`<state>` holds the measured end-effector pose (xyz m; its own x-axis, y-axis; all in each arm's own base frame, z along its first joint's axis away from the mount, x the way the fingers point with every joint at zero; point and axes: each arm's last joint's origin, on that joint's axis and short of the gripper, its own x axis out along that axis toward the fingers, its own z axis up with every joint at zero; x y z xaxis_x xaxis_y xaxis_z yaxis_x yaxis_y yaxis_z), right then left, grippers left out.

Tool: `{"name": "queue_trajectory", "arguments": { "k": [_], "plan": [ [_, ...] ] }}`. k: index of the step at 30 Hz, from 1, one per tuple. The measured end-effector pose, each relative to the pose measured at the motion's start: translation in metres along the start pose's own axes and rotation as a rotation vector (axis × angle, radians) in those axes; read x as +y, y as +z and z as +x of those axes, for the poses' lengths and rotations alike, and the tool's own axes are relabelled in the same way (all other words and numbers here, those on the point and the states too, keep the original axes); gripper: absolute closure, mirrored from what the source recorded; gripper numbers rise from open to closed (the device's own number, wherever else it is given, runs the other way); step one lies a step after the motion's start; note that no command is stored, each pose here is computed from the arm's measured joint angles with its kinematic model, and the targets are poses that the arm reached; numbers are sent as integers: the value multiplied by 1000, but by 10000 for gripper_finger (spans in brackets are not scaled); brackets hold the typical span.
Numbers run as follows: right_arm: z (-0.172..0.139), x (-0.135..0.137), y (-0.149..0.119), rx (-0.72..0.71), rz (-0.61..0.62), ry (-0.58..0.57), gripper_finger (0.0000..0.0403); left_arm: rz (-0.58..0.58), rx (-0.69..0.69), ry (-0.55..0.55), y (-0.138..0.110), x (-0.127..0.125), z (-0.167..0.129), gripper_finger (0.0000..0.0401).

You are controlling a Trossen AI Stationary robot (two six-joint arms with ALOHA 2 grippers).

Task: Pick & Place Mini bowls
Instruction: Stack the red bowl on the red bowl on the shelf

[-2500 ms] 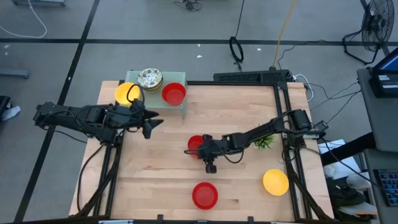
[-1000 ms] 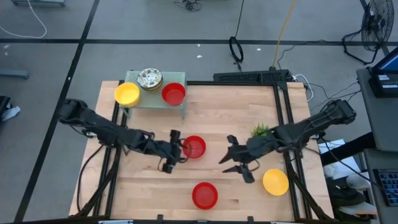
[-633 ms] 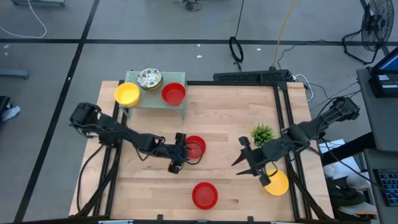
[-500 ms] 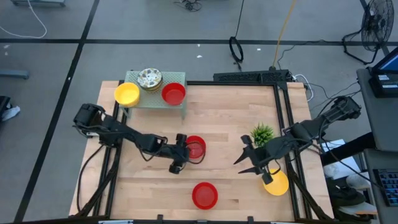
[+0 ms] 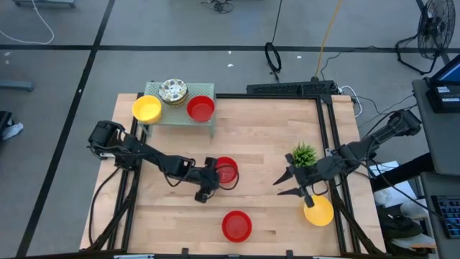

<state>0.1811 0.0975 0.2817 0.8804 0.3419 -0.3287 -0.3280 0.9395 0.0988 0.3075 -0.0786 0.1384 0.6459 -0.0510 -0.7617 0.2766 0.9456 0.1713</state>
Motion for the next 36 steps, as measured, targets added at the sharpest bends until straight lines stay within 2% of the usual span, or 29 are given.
{"name": "queue_trajectory", "arguments": {
  "k": [7,14,22,27,31,33,36],
  "plan": [
    [-9,-3,-12,-79,60,18,252,-8,-2,-13,0,0,0,294],
    [-15,-4,-11,-114,63,24,252,-8,-16,-11,5,1,-1,390],
    [-15,-4,-11,-113,62,23,252,-14,-97,20,48,8,-17,378],
    [-15,-4,-11,-111,61,23,252,-16,-58,152,82,20,-48,394],
    [-15,-4,-11,-109,61,23,252,-38,2,307,103,38,-80,384],
    [-15,-4,-11,-110,61,23,252,-81,-9,367,115,49,-97,378],
    [-15,-4,-11,-114,64,24,252,-164,31,431,117,70,-123,382]
  ]
}}
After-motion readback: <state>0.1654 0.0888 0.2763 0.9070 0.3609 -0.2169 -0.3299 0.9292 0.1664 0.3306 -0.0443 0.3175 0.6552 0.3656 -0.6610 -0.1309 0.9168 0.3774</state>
